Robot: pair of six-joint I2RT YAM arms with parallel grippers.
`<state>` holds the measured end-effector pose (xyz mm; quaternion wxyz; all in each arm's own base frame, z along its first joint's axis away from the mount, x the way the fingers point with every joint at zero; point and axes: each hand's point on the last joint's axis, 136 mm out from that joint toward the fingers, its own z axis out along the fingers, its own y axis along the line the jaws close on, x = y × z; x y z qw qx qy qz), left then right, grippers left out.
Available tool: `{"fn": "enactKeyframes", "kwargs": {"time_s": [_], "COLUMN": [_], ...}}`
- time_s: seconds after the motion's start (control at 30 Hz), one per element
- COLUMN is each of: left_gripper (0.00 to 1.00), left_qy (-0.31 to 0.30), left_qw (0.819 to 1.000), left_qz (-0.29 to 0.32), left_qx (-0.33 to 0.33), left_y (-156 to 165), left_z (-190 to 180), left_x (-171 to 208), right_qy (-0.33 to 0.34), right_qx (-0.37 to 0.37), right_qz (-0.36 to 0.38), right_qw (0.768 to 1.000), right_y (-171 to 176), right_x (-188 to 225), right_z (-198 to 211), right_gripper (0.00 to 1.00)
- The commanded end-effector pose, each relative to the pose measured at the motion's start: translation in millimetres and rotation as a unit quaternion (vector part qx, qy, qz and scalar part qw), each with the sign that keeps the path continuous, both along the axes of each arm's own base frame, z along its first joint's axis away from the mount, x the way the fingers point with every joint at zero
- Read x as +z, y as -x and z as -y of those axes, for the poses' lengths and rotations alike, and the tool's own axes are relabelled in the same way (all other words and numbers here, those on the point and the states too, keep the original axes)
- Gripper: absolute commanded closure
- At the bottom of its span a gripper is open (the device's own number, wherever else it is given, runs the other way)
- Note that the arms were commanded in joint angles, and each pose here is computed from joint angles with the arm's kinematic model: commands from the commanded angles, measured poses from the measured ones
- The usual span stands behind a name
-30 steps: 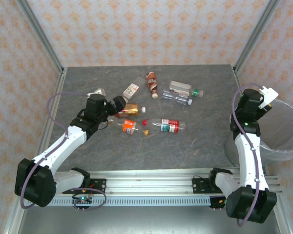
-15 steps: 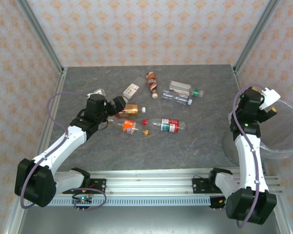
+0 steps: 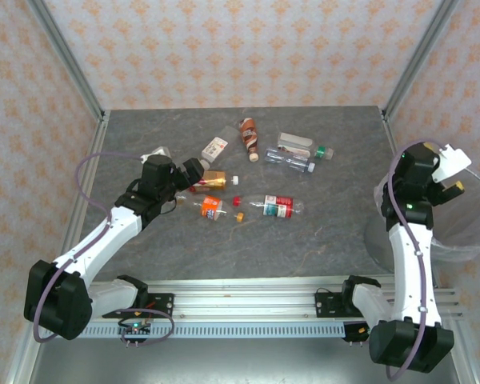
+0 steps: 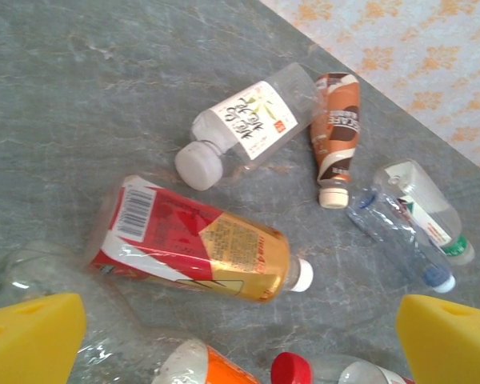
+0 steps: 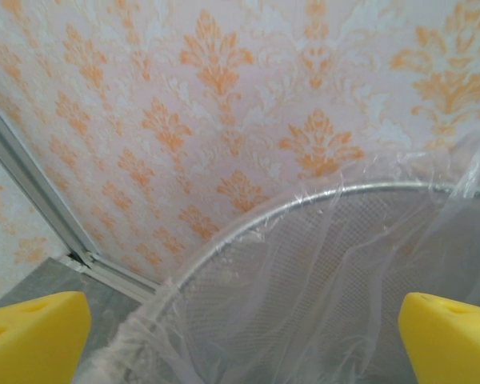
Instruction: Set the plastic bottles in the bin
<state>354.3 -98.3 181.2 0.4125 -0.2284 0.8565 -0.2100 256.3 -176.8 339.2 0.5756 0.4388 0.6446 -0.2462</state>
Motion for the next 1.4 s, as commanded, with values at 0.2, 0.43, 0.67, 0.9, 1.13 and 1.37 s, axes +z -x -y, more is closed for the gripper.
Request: {"fn": "enactKeyframes", "kwargs": {"time_s": [0.2,0.43,0.67,0.9,1.13,1.37], "left_gripper": [0.0,0.0,0.0,0.0,0.0,0.0], "left_qy": [-0.033,-0.03,0.036,0.06,0.085,0.042], "left_qw": [0.996,0.992,0.987,0.962,0.94,0.919], "left_qz": [-0.053,-0.086,-0.119,-0.167,-0.187,-0.184], "left_qx": [0.06,0.084,0.106,0.207,0.273,0.346], "left_y": [7,13,23,37,33,30], "left_z": [-20,-25,-11,-23,-27,-50], "left_x": [-13,-23,-27,-56,-73,-81], "right_qy": [-0.029,-0.071,-0.08,-0.041,-0.05,-0.057], "right_qx": [0.151,0.35,0.503,0.599,0.62,0.623], "right_qz": [0.054,0.071,0.08,0.031,0.03,0.023], "right_qw": [0.987,0.931,0.857,0.799,0.782,0.78], "right_y": [-25,-74,-95,-95,-94,-90], "right_x": [49,59,58,32,8,-12], "right_z": [-49,-126,-199,-265,-291,-295], "right_gripper": [0.01,0.01,0.01,0.01,0.01,0.01]}}
